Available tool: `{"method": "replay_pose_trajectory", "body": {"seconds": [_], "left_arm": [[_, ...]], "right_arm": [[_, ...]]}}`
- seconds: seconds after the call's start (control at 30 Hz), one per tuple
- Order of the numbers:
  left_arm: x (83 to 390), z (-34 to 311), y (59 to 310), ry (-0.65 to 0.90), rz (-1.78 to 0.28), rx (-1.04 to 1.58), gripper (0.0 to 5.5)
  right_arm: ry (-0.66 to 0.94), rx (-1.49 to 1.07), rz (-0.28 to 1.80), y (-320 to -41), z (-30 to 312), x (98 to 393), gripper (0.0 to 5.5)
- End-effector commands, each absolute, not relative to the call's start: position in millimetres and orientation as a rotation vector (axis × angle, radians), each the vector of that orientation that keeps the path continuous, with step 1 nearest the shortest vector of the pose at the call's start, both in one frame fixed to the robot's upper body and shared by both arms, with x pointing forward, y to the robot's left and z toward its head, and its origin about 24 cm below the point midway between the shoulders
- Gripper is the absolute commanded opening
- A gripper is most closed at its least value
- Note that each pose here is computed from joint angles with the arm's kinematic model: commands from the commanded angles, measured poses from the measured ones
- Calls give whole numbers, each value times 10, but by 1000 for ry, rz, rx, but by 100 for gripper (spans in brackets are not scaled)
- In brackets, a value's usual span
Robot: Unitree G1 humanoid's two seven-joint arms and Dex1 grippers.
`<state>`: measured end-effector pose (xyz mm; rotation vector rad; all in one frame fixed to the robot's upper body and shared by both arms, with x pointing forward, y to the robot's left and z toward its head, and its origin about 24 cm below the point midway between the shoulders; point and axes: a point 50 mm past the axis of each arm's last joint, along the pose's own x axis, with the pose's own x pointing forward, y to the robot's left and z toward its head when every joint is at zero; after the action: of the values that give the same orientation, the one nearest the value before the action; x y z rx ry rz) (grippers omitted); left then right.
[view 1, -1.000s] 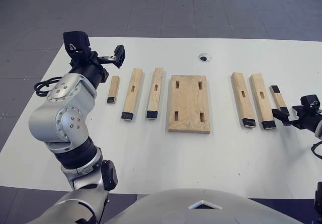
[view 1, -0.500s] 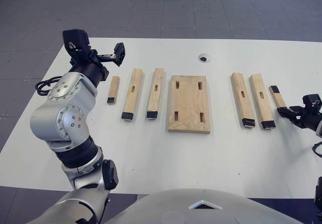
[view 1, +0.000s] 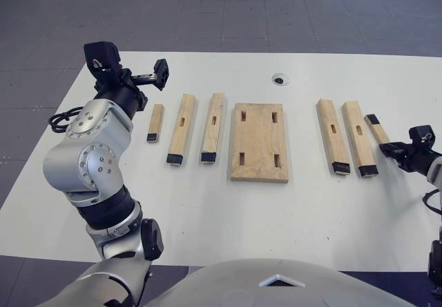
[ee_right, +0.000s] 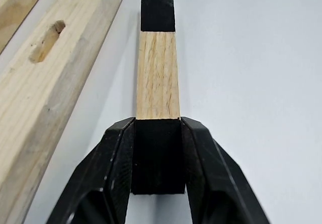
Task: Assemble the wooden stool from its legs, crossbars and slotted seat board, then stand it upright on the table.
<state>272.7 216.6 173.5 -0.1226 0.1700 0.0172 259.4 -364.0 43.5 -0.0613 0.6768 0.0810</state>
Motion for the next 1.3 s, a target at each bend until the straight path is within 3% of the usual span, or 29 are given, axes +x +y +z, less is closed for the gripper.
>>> {"method": "replay_pose_trajectory", "body": {"seconds": [0.03, 0.13, 0.2, 0.3, 0.4, 0.5, 0.63, 0.93, 1.3], "left_arm": [[2777, 1857, 2250, 137, 15, -108, 540], [2830, 1928, 2181, 116, -73, -201, 540], [2861, 1982, 2085, 106, -169, -266, 540], [2936, 2097, 1883, 92, -349, -427, 540], [2995, 2276, 1652, 73, -576, -629, 540], [3008, 2352, 1536, 92, -720, -770, 540], [2988, 2369, 1473, 121, -793, -837, 540], [2957, 2147, 1328, 275, -740, -805, 540], [3009, 2140, 1322, 283, -681, -921, 540]], "right_arm": [[494, -98, 35, -3608, 1015, 2867, 128], [264, -122, 116, -3233, 1583, 3096, 128], [158, -99, 222, -2802, 1778, 3198, 128], [75, -23, 471, -1901, 1821, 3217, 128], [56, 17, 639, -1339, 1791, 3105, 128], [49, 13, 691, -1158, 1810, 3080, 128], [37, 4, 697, -1120, 1850, 3084, 128], [32, 17, 767, -894, 1841, 2994, 128], [32, 33, 865, -649, 1790, 2837, 128]]}}
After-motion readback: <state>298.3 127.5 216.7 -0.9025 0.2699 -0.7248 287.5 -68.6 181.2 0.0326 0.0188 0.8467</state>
